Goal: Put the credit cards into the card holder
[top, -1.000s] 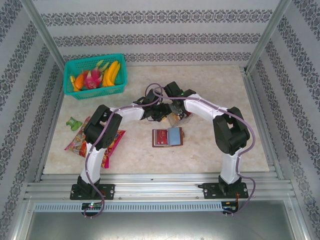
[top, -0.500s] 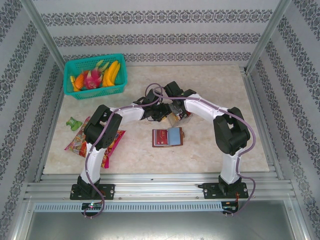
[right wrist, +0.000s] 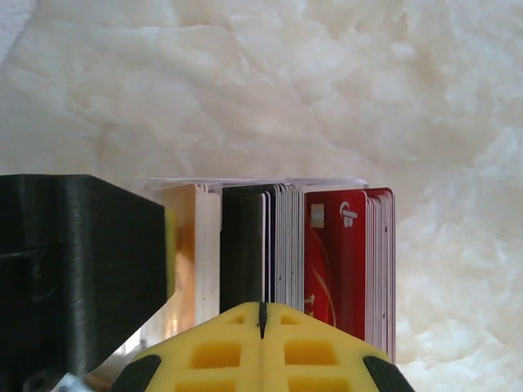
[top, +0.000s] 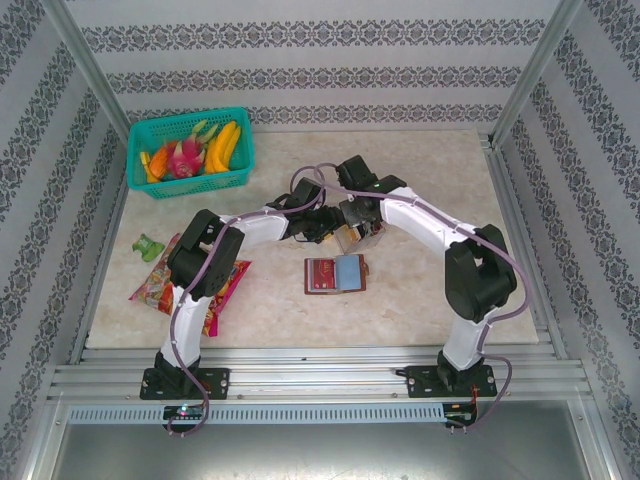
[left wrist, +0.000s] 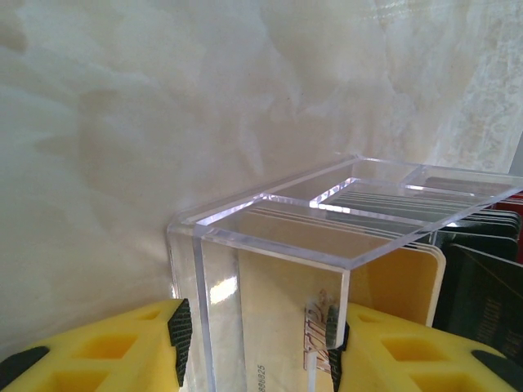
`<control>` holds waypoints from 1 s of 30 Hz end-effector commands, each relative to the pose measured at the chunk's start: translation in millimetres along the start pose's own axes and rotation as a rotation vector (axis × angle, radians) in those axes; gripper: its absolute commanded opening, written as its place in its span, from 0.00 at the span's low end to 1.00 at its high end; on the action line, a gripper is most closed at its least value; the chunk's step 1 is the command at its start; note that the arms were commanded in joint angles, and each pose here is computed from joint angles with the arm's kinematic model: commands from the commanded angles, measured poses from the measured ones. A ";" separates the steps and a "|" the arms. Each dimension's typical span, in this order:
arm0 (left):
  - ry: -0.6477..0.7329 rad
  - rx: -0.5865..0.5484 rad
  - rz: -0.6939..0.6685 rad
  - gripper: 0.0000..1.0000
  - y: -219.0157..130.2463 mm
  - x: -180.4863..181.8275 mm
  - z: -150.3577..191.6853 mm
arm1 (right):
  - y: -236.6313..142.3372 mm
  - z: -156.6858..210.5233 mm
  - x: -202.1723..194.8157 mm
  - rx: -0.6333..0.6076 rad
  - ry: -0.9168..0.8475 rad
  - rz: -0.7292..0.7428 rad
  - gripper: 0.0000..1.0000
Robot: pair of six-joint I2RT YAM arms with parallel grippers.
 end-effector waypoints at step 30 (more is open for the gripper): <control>0.208 -0.054 0.622 0.61 -137.3 -88.6 9.7 | -111.2 -7.6 -19.9 -0.236 0.636 -0.838 0.00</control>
Point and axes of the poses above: each hand's point on the last joint's axis, 136 mm out from that joint toward the fingers, its own y axis out along the fingers, its own x axis along the line the jaws close on, z = x × y, the point moved 4 cm from there along -y, back along the fingers
